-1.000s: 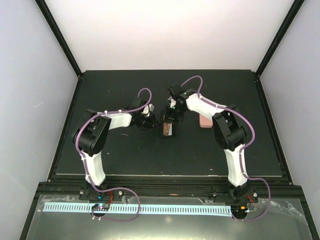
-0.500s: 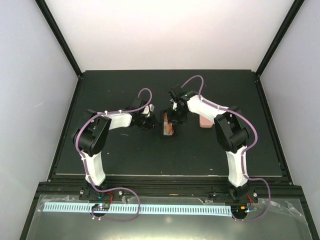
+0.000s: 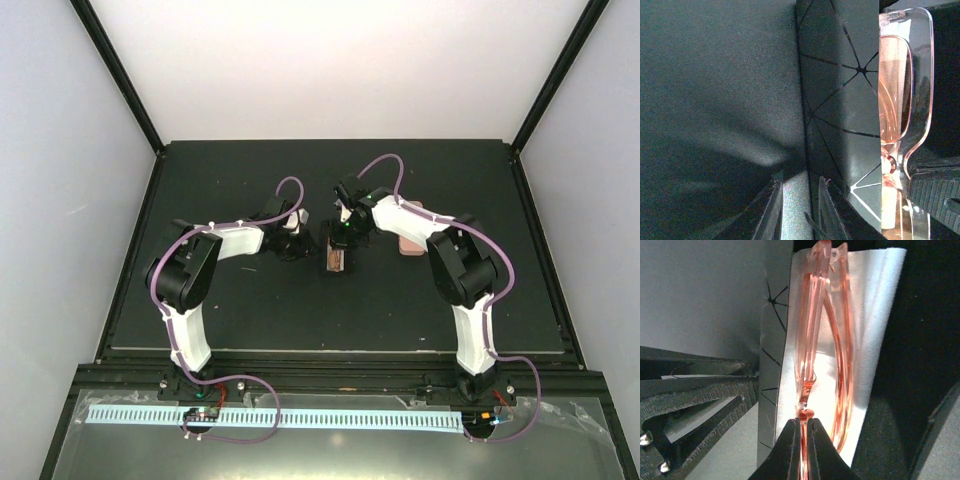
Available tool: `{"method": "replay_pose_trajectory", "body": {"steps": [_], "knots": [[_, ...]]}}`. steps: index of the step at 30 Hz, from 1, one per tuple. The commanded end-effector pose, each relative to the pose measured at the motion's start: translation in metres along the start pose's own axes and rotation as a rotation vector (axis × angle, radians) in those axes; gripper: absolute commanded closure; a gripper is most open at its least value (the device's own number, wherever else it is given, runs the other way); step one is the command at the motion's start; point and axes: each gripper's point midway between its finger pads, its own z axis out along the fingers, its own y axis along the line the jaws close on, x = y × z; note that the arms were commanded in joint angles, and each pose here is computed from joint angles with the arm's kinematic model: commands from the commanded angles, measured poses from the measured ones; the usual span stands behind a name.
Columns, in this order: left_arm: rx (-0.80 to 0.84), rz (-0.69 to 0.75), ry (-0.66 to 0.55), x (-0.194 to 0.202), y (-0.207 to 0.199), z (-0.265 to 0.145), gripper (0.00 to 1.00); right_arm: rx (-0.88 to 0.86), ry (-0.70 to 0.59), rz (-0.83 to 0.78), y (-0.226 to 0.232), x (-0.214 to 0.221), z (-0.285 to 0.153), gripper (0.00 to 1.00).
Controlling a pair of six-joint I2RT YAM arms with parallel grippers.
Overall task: Organize the sunglasses
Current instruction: Place the sunglasses in the sunglasses case.
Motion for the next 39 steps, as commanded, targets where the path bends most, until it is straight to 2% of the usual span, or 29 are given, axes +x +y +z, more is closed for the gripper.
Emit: {"method": "replay_pose_trajectory", "body": {"steps": [1,8,9,13,17,20,31,39], "knots": [[0.004,0.0,0.009,0.005,-0.006,-0.007,0.78,-0.063,0.001,0.035,0.008,0.006,0.0,0.99],[0.005,0.001,0.008,0.006,-0.006,-0.008,0.78,-0.206,-0.019,0.067,0.026,0.009,-0.002,0.99],[0.006,0.001,0.009,0.006,-0.006,-0.009,0.78,-0.199,-0.029,0.062,0.026,0.007,-0.004,0.97],[0.009,0.002,0.006,0.005,-0.007,-0.01,0.78,-0.126,-0.07,0.034,0.016,0.003,-0.015,0.8],[0.013,0.006,0.001,0.004,-0.01,-0.011,0.78,-0.085,-0.112,-0.003,0.013,-0.001,-0.029,0.76],[0.015,0.007,-0.002,0.003,-0.011,-0.012,0.78,-0.048,-0.121,-0.021,0.009,0.0,-0.032,0.77],[0.014,0.002,0.004,0.006,-0.009,-0.012,0.78,-0.006,-0.07,-0.059,0.004,0.011,-0.015,0.94],[0.019,0.001,0.006,0.008,-0.01,-0.013,0.78,0.05,-0.042,-0.064,-0.005,0.017,-0.003,0.96]]}}
